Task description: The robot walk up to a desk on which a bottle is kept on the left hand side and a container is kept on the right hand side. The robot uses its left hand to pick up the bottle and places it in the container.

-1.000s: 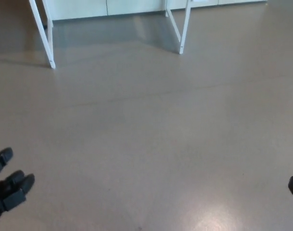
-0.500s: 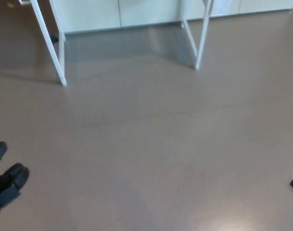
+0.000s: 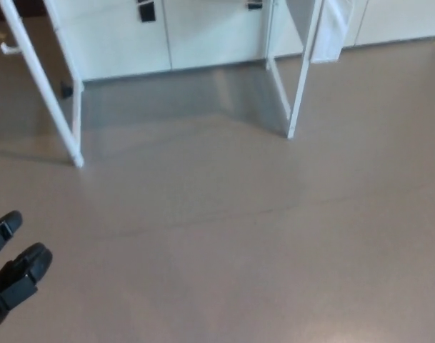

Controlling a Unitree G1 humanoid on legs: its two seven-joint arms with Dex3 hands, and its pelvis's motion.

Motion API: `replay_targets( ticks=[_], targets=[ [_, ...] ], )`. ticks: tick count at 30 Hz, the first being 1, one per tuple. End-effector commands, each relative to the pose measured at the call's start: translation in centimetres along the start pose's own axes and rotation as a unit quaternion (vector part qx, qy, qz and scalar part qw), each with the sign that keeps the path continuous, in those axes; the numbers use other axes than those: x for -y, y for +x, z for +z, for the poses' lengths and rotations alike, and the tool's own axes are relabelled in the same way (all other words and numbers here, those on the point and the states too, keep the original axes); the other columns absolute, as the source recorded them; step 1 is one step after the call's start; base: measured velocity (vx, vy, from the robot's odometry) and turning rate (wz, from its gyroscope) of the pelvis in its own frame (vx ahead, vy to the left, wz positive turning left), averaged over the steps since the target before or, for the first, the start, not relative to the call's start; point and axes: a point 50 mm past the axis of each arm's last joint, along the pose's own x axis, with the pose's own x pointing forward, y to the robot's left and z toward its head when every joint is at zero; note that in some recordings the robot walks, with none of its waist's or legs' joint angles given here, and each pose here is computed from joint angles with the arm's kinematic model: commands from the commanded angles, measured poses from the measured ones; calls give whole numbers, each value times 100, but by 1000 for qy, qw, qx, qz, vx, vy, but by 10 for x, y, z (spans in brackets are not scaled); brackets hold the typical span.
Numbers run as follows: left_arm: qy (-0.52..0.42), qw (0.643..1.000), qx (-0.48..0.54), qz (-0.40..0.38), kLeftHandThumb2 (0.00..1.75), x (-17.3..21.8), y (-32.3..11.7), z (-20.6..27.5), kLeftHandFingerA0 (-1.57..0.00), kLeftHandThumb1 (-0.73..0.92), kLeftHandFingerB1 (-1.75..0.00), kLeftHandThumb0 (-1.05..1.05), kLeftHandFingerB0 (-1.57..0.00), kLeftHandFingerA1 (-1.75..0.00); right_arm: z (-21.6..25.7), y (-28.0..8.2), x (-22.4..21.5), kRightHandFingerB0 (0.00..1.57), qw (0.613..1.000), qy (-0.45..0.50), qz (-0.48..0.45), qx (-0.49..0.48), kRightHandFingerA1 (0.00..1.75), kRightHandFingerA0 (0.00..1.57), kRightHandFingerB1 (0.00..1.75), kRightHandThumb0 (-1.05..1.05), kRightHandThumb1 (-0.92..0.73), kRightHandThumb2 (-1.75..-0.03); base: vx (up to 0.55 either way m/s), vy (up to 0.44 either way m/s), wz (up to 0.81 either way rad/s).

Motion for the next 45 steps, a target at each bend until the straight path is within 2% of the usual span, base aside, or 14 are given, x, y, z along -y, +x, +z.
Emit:
replay_targets(
  ticks=[1,25,26,28,29,30,31,32,34,39,40,41,44,45],
  targets=[
    [4,1000,-6,-1,61,-4,-1,2,-15,67,-26,-9,-10,-37,-2,-1,2,26,1000,10,-3,-2,59,55,37,-6,-49,-54,454,116,-12],
    [33,998,-46,-1,62,-3,-6,-16,-17,69,-32,-15,-12,-38,-26,-23,20,23,999,21,-25,-30,61,50,37,-9,-50,-54,469,-9,6],
    [34,998,-49,-2,63,-4,-8,-19,-16,72,-32,-14,-11,-38,-29,-26,21,14,999,22,-27,-34,69,49,52,-8,-31,-82,471,155,-20],
    [37,998,-57,-6,63,-4,-12,-24,-16,75,-32,-14,-11,-38,-35,-30,26,20,998,24,-31,-40,61,47,38,-8,-51,-55,460,153,-27],
    [46,997,-69,-9,64,-4,-15,-29,-16,73,-31,-17,-11,-37,-38,-32,29,18,998,24,-29,-42,63,45,38,-8,-51,-54,631,243,9],
    [58,994,-88,-9,64,-6,-23,-36,-15,73,-31,-17,-10,-38,-45,-38,34,11,998,22,-29,-49,69,43,51,-5,-35,-84,624,270,-96],
    [62,993,-95,-9,64,-8,-26,-39,-15,73,-31,-17,-10,-38,-48,-41,36,11,998,21,-30,-53,69,43,51,-5,-35,-84,612,262,-28],
    [71,991,-114,-10,64,-13,-35,-44,-14,73,-31,-19,-9,-38,-55,-47,40,19,997,13,-33,-65,62,45,38,-6,-53,-55,602,248,-4],
    [80,986,-146,-8,66,-22,-50,-54,-13,75,-29,-20,-8,-38,-66,-57,47,6,996,1,-31,-87,68,41,49,-10,-36,-84,596,242,-1],
    [88,967,-239,8,66,-61,-101,-79,-22,67,-36,-32,-15,-42,-94,-94,72,8,988,-11,-50,-147,70,48,50,-9,-33,-82,516,186,9],
    [81,965,-249,19,67,-68,-108,-80,-26,68,-37,-31,-17,-43,-97,-97,75,16,987,-11,-48,-152,63,46,39,-13,-50,-54,395,73,20],
    [70,963,-258,32,93,-75,-114,-81,-21,50,-48,-19,-8,-55,-100,-99,79,16,986,-14,-48,-158,61,45,40,-16,-51,-58,434,26,30],
    [42,957,-279,68,92,-92,-133,-86,-20,49,-49,-15,-9,-55,-109,-106,86,17,983,-4,-55,-173,62,46,39,-12,-52,-56,449,11,11],
    [28,952,-293,81,63,-101,-143,-90,-26,70,-35,-18,-13,-44,-111,-108,87,9,983,-5,-56,-175,69,46,51,-11,-33,-82,440,-8,133]
  ],
)
